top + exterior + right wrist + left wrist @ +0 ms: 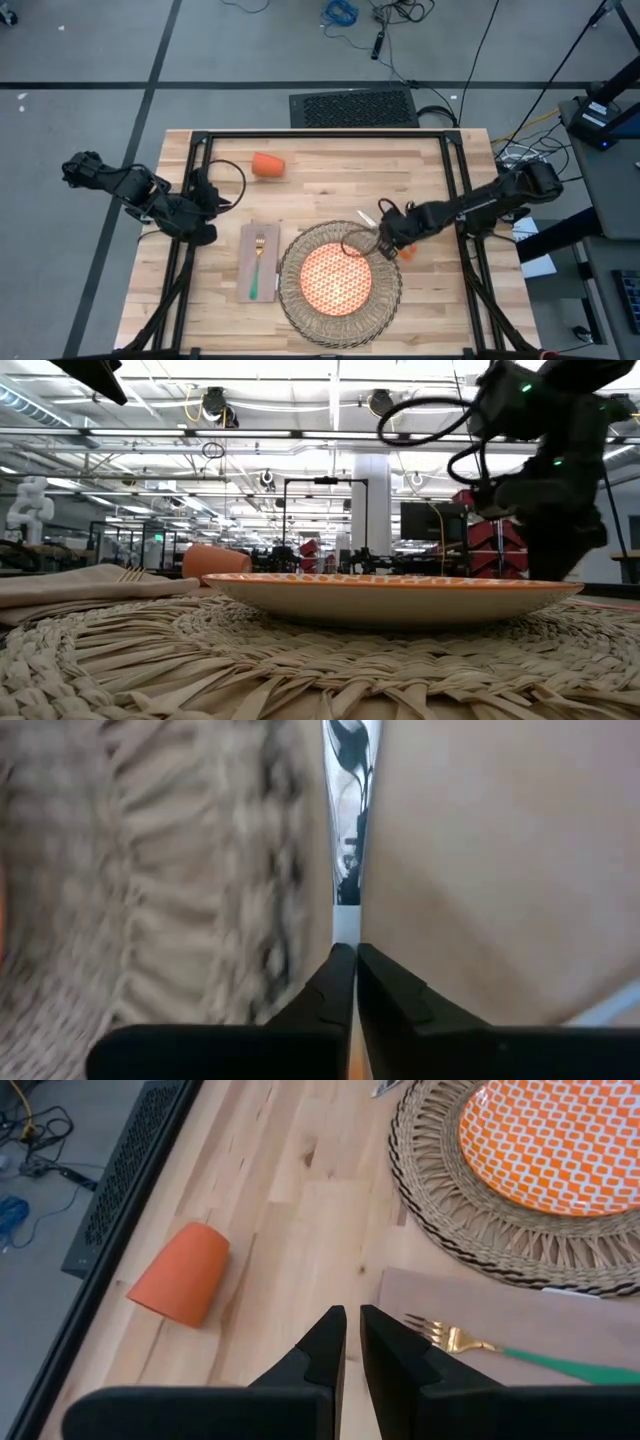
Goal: Set table place
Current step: Put the knife on the table to the right of the mat
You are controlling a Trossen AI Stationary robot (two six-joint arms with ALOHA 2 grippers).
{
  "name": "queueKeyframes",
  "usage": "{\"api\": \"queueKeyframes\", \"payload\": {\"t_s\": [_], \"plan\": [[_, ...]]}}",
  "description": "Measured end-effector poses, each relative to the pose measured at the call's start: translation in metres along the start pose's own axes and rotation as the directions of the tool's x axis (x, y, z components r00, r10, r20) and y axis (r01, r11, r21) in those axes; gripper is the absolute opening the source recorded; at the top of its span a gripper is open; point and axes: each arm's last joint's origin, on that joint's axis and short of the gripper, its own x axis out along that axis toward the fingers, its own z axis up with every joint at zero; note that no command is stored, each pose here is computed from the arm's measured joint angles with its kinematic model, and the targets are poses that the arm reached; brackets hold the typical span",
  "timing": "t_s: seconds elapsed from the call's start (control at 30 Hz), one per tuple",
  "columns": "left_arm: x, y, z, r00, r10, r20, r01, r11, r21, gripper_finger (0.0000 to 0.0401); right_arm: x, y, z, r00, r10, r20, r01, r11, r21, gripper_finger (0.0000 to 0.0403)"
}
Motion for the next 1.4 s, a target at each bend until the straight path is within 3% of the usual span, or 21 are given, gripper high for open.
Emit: {"api": "queueKeyframes", "payload": {"t_s": [0.37, 0.6, 0.97, 1.27, 1.4], "plan": [[0.0, 0.0, 0.0, 1.0, 0.0, 0.0, 0.0, 0.999, 0.045, 0.0022, -0.005, 0.028, -0.063, 0.998, 0.05, -0.037, -0.045, 0.992, 0.121, 0.0], [0.0, 0.0, 0.0, 1.0, 0.002, 0.001, -0.002, 0.999, 0.053, 0.0022, -0.009, 0.032, -0.094, 0.999, 0.049, 0.01, -0.05, 0.976, 0.21, 0.0], [0.0, -0.001, 0.003, 1.0, -0.012, 0.025, 0.011, 0.999, 0.033, 0.0022, -0.013, 0.036, -0.105, 0.991, 0.072, 0.117, -0.1, 0.96, 0.262, 0.0], [0.0, -0.003, 0.005, 0.999, -0.027, 0.045, 0.026, 1.0, 0.017, 0.0022, -0.028, 0.037, -0.107, 0.97, -0.03, 0.241, -0.033, 0.967, 0.253, 0.0], [0.0, -0.003, 0.005, 0.999, -0.027, 0.045, 0.028, 1.0, -0.003, 0.0022, -0.034, 0.041, -0.106, 0.966, -0.019, 0.259, -0.037, 0.977, 0.211, 0.0]]}}
